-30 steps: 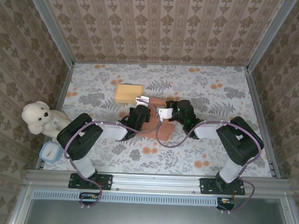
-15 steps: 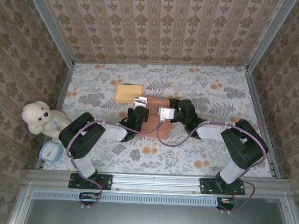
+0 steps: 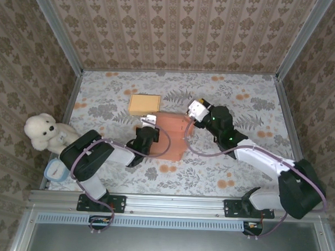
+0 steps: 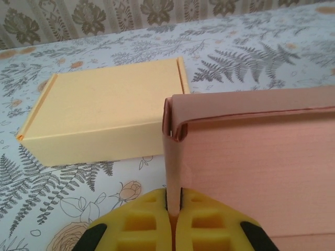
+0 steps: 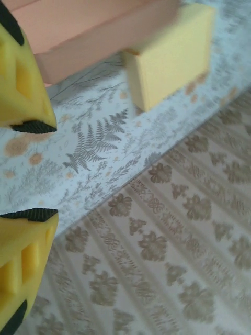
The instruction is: Fold the paper box
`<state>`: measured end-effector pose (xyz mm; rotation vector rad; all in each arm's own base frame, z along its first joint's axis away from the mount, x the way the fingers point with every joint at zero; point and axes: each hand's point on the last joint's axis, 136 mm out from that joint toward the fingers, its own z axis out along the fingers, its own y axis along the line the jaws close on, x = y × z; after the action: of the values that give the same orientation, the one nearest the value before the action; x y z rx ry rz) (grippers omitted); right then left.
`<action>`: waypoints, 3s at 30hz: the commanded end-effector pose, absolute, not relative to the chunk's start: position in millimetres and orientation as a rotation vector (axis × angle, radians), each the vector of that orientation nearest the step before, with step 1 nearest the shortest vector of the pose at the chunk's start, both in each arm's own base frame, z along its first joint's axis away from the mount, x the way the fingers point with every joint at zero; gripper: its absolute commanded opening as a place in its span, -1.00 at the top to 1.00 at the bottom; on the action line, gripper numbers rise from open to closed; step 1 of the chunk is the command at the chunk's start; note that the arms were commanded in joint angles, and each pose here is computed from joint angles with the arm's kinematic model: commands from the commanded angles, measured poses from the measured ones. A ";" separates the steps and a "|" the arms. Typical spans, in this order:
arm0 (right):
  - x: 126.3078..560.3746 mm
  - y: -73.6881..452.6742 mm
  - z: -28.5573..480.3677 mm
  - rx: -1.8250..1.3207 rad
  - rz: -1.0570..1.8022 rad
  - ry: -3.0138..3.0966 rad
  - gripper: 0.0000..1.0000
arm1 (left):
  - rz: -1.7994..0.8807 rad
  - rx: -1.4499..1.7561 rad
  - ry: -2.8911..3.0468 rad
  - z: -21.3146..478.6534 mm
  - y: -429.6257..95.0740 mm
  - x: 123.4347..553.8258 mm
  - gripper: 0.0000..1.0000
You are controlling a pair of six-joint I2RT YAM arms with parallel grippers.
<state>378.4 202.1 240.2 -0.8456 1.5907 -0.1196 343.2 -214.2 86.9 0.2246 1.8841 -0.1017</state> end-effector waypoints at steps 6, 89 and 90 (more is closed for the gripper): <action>338.9 191.6 243.6 -0.054 0.417 1.967 0.18 | -0.367 0.234 1.685 122.7 -228.1 324.2 1.00; 314.5 188.9 77.1 0.020 0.244 2.252 -0.14 | -0.252 0.185 1.730 96.6 -246.7 312.2 1.00; 314.9 189.0 72.9 0.021 0.239 2.260 -0.15 | -0.252 0.185 1.730 96.9 -246.4 312.2 1.00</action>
<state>311.9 196.7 84.5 0.0268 2.2239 0.3293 312.7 -247.9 89.7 0.2272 1.7437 -0.2059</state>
